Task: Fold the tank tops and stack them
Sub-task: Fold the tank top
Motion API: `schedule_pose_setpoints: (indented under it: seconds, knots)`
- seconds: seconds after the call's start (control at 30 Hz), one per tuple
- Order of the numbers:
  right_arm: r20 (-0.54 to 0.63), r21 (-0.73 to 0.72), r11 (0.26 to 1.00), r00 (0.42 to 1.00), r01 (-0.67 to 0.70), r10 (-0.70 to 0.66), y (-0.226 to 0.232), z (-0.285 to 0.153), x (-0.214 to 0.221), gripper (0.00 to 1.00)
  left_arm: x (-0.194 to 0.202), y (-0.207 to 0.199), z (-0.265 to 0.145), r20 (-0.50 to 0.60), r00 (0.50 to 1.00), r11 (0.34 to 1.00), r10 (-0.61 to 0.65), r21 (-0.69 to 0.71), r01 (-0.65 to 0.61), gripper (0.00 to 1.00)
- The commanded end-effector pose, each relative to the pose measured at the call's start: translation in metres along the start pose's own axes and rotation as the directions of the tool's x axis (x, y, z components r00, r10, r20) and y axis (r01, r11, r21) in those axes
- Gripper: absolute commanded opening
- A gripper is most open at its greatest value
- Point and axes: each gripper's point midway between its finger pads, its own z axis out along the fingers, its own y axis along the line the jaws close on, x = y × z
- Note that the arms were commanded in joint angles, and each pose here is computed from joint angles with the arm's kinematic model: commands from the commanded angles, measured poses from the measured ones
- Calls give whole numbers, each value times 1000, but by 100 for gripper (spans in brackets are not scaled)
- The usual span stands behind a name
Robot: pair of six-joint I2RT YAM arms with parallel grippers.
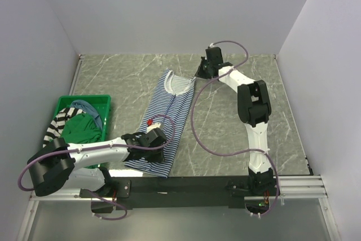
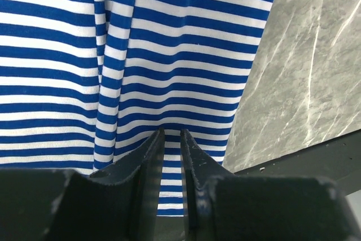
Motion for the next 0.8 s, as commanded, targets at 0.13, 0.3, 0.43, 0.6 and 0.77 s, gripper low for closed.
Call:
schedule_pose_setpoints:
  seconds: [0.13, 0.3, 0.43, 0.6, 0.77]
  knots:
    - [195, 63, 951, 931, 302, -308, 32, -45, -47, 0, 39, 44, 9, -139, 990, 990, 8, -141, -28, 25]
    - [231, 171, 873, 843, 457, -486, 59, -57, -40, 0, 40, 44, 10, -143, 990, 989, 5, -142, -25, 25]
    - [221, 267, 810, 785, 522, -578, 66, -55, -31, 0, 40, 44, 10, -146, 989, 989, 6, -144, -27, 25]
    - [128, 379, 769, 794, 514, -594, 39, -33, -27, 9, 40, 44, 10, -146, 989, 989, 6, -144, -27, 25]
    - [86, 406, 770, 818, 493, -569, 26, -21, -25, 37, 40, 42, 9, -142, 990, 991, 3, -134, -22, 25]
